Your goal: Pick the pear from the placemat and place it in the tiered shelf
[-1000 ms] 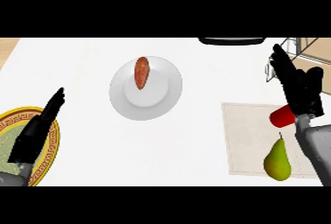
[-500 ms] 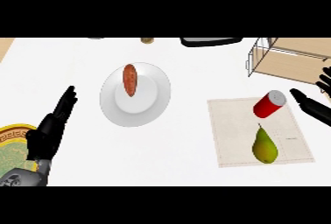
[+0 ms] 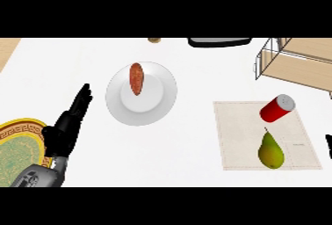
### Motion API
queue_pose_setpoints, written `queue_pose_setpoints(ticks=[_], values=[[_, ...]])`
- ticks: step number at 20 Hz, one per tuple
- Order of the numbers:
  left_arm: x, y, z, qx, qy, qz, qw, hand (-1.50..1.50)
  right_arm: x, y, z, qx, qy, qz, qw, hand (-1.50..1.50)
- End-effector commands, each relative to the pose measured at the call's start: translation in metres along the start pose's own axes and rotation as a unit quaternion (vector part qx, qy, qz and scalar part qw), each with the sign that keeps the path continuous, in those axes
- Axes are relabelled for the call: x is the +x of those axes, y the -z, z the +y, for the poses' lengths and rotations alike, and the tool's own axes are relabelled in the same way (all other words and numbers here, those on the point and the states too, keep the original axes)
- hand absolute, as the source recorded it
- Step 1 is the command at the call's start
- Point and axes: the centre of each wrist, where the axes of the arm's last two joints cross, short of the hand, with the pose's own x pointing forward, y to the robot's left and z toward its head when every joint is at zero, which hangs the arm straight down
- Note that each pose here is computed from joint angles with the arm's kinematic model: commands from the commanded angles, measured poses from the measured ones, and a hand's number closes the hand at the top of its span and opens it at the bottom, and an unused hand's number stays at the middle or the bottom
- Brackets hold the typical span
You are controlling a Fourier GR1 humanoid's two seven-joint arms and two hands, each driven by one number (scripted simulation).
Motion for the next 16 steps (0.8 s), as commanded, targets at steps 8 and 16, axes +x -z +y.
queue_pose_setpoints(ticks=[8,16], values=[[0.013,0.023,-0.025,-0.037,-0.006,-0.005,0.9993,0.00,0.038,-0.036,-0.066,0.169,-0.076,0.003,0.983,-1.50],[0.010,0.021,-0.030,-0.039,0.000,-0.006,0.9992,0.00,0.099,-0.041,-0.063,0.232,-0.204,0.027,0.951,-1.50]])
